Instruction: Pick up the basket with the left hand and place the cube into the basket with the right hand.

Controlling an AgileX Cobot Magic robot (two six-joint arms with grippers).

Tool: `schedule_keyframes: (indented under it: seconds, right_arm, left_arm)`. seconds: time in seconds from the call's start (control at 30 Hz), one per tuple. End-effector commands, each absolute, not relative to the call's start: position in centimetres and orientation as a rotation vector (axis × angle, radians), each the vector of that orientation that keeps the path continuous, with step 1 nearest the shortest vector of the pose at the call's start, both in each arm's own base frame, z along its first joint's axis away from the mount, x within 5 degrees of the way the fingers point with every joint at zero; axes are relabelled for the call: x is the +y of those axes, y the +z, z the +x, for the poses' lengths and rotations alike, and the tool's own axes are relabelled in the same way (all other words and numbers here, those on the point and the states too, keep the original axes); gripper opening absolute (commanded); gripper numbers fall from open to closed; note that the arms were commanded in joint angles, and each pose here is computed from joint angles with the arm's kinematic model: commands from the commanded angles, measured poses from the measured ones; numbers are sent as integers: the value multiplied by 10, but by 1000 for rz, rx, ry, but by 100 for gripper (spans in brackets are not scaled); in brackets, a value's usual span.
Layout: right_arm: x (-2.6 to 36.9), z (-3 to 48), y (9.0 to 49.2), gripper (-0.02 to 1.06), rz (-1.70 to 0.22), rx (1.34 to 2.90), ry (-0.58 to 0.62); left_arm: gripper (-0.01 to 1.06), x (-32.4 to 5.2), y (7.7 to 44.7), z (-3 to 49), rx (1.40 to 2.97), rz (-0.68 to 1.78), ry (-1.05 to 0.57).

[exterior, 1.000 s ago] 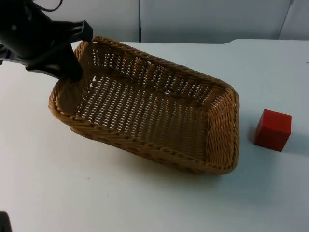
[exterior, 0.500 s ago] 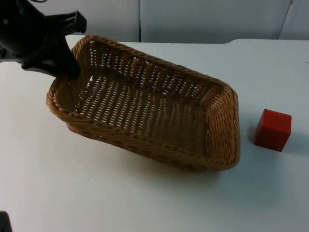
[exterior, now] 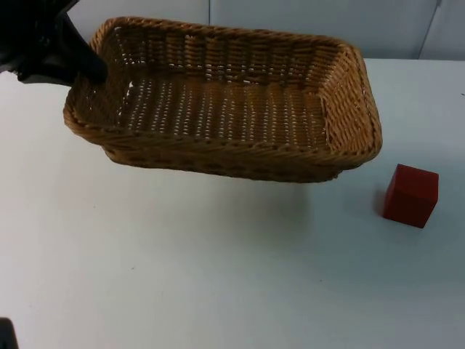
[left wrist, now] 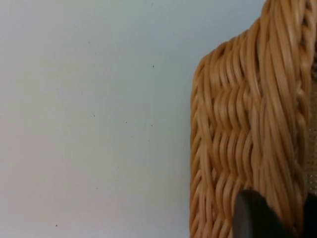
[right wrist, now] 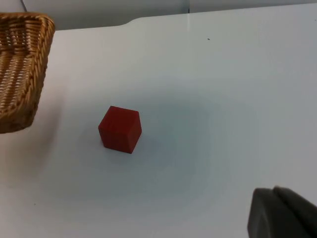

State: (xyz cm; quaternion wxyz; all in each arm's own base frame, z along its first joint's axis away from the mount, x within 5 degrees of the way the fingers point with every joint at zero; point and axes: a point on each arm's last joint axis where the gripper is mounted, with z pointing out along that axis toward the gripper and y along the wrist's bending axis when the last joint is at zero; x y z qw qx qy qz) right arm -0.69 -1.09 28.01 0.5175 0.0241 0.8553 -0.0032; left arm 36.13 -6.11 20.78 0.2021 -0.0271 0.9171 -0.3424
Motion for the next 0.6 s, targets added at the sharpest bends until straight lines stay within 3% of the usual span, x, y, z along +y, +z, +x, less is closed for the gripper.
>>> schedule_keyframes:
  seconds: [0.0, 0.57]
  right_arm:
    - [-11, -6, 279, 0, 51, 2045, -12]
    - [-11, -6, 279, 0, 51, 2045, -12]
  left_arm:
    - [0, -63, 218, 361, 2524, -89, -1013]
    - [0, -62, 218, 362, 2522, -92, -1008]
